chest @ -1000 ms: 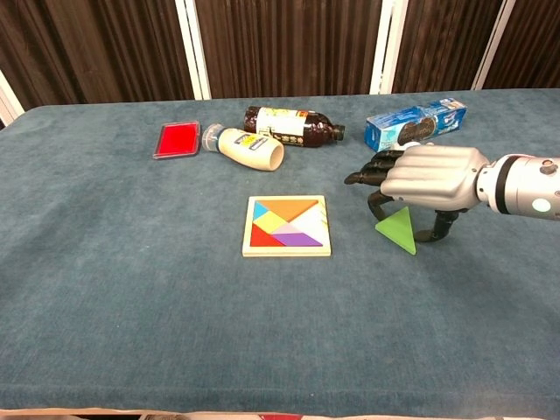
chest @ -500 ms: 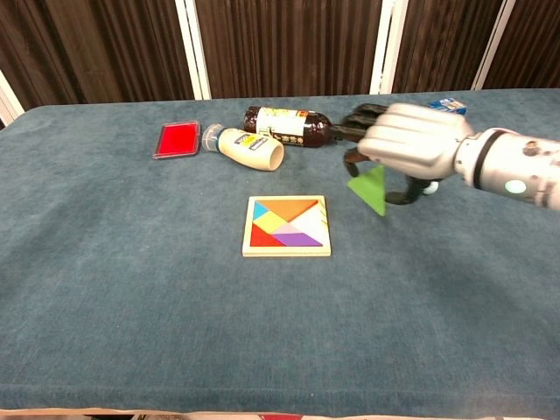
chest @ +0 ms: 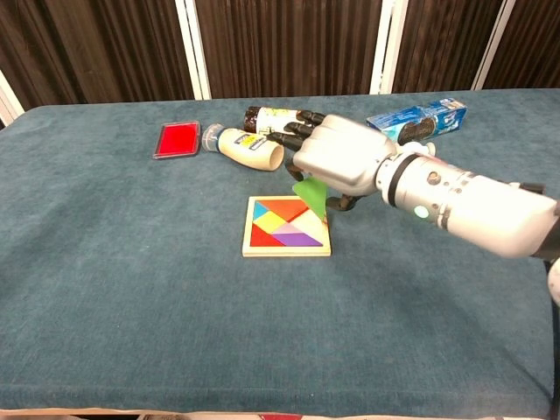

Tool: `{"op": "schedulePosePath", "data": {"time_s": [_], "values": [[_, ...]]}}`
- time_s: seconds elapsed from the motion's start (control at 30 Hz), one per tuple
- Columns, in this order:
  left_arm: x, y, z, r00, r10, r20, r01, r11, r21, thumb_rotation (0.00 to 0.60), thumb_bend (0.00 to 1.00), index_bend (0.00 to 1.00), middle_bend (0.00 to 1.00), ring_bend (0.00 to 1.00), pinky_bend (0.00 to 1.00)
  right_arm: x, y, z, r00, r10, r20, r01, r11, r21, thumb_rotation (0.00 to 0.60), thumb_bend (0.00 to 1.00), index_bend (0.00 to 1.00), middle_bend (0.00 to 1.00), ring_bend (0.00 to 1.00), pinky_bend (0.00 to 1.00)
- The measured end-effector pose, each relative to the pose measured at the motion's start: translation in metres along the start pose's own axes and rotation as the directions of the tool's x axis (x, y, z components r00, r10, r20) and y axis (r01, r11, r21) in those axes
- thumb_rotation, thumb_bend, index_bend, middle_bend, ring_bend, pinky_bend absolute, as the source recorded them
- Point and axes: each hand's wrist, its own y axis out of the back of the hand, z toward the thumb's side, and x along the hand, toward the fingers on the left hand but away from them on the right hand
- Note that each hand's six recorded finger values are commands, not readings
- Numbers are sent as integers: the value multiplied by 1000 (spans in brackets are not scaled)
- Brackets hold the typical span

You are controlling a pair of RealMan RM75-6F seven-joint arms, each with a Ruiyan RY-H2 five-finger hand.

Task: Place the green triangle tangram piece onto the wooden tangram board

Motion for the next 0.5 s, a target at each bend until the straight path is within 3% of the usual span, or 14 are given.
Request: {"op": "schedulePosePath", "data": {"time_s": [0.5], "values": [[-3,3,2,1000,-2,18,2,1000,-16,600,456,0,0,0,0,-5,-4,22,1000,4,11,-5,999,37,600,438,572,0,0,0]]}}
